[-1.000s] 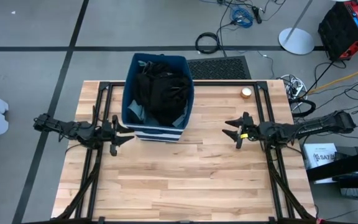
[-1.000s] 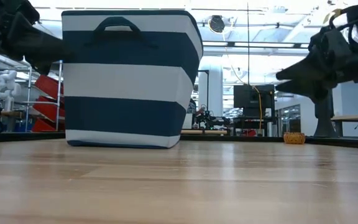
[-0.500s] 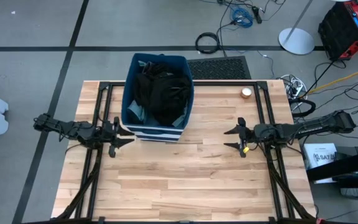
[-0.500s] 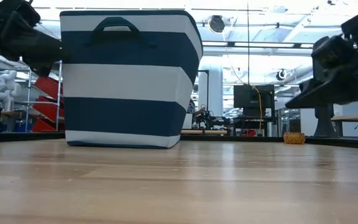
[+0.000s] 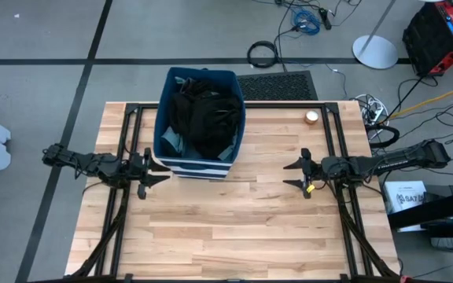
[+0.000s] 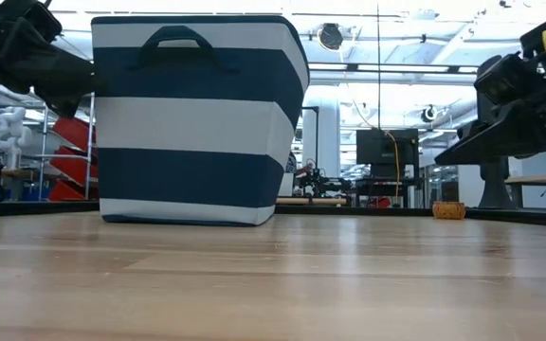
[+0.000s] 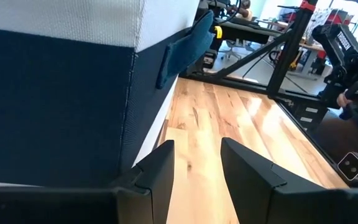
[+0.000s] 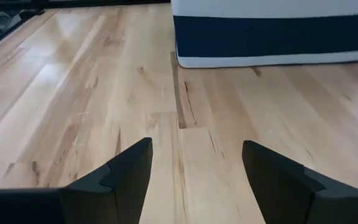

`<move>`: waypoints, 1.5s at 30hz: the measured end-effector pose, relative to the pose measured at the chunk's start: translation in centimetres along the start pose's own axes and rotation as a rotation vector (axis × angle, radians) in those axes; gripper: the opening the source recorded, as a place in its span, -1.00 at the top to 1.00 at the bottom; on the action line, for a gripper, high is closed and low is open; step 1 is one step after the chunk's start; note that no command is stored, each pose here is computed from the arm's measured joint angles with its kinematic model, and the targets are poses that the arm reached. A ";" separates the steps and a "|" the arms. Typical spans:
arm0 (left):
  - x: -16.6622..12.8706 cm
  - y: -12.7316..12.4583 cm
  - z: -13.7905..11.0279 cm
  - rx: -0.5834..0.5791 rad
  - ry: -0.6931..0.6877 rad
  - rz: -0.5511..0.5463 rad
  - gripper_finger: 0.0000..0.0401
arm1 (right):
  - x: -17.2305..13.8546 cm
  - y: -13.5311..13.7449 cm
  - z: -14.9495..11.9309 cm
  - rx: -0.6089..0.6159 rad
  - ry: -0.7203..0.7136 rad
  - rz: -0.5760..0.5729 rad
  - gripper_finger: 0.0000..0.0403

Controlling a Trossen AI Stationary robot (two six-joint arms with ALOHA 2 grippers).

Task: Sort clothes
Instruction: Return to Home Position

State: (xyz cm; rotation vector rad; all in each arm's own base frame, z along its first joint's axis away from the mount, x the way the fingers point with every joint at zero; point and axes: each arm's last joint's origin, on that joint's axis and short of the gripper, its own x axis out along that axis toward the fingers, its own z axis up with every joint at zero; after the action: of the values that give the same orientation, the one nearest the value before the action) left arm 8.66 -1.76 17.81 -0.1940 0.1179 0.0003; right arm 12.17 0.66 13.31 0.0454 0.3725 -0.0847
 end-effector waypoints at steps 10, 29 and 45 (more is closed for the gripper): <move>0.0 0.0 0.0 -0.001 -0.001 -0.004 0.30 | 0.0 0.0 0.0 0.025 0.000 0.000 -0.18; 0.0 0.0 0.0 -0.001 -0.001 -0.005 0.30 | 0.0 0.0 0.0 0.025 0.000 0.000 -0.18; 0.0 0.0 0.0 -0.001 -0.001 -0.005 0.30 | 0.0 0.0 0.0 0.025 0.001 0.000 -0.18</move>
State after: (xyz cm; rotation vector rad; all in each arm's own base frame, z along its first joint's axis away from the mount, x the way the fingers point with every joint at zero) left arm 8.67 -1.77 17.83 -0.1950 0.1163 -0.0043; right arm 12.17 0.66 13.31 0.0701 0.3722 -0.0894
